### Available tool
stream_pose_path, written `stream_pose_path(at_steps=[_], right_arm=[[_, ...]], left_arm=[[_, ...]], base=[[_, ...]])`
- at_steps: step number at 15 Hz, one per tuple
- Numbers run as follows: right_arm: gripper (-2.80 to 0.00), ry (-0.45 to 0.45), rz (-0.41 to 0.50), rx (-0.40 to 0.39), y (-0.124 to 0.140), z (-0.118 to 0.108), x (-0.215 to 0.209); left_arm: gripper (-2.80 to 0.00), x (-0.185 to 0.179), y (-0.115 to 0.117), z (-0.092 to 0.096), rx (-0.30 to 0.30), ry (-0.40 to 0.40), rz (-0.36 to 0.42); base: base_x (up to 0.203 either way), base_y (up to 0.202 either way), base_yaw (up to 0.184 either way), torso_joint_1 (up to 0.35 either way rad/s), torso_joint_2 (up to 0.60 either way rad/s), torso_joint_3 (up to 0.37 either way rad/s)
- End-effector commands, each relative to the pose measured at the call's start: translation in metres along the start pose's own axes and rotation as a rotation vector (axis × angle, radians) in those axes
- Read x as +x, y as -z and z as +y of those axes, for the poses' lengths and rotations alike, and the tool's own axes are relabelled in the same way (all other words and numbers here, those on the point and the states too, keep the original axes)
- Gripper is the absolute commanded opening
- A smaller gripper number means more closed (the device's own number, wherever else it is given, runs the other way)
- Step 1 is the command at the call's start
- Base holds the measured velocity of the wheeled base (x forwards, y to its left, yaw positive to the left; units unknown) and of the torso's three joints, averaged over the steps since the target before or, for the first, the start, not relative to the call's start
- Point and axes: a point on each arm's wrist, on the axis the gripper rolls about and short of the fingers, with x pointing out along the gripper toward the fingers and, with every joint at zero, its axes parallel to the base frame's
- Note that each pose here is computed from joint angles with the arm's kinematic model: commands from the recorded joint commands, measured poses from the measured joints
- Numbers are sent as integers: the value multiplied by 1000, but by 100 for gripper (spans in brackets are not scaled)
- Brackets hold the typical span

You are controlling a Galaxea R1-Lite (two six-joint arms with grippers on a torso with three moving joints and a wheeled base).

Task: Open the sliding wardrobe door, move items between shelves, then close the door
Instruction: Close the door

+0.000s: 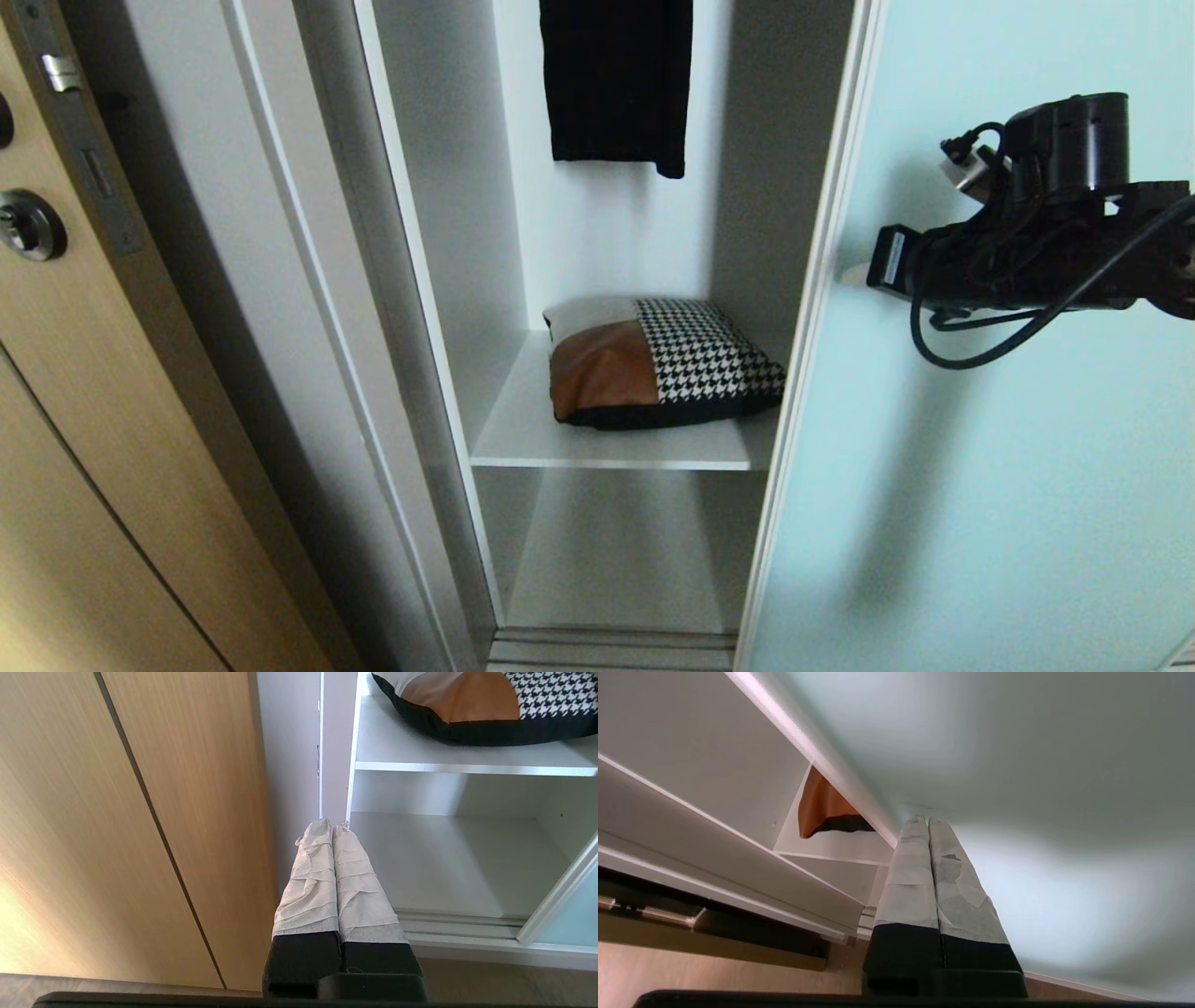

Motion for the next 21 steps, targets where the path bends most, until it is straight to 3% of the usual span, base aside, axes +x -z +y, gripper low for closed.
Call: stream_pose_path(at_steps=[1,9,16,21], right_arm=[[-280,8,0,6,0,-4,4],[-280,4,19,4,4,-1,17],[-280,-42,41,-33,19,33,20],[-280,-102,78,-77,40,72,37]], left_arm=[[-280,0,0,0,0,0,1],[-280,0,0,0,0,0,2],[-280,0,0,0,0,0,2],[-280,0,0,0,0,0,2]], base=[[0,0,0,0,0,0],[0,0,0,0,0,0],[0,0,0,0,0,0],[0,0,0,0,0,0]])
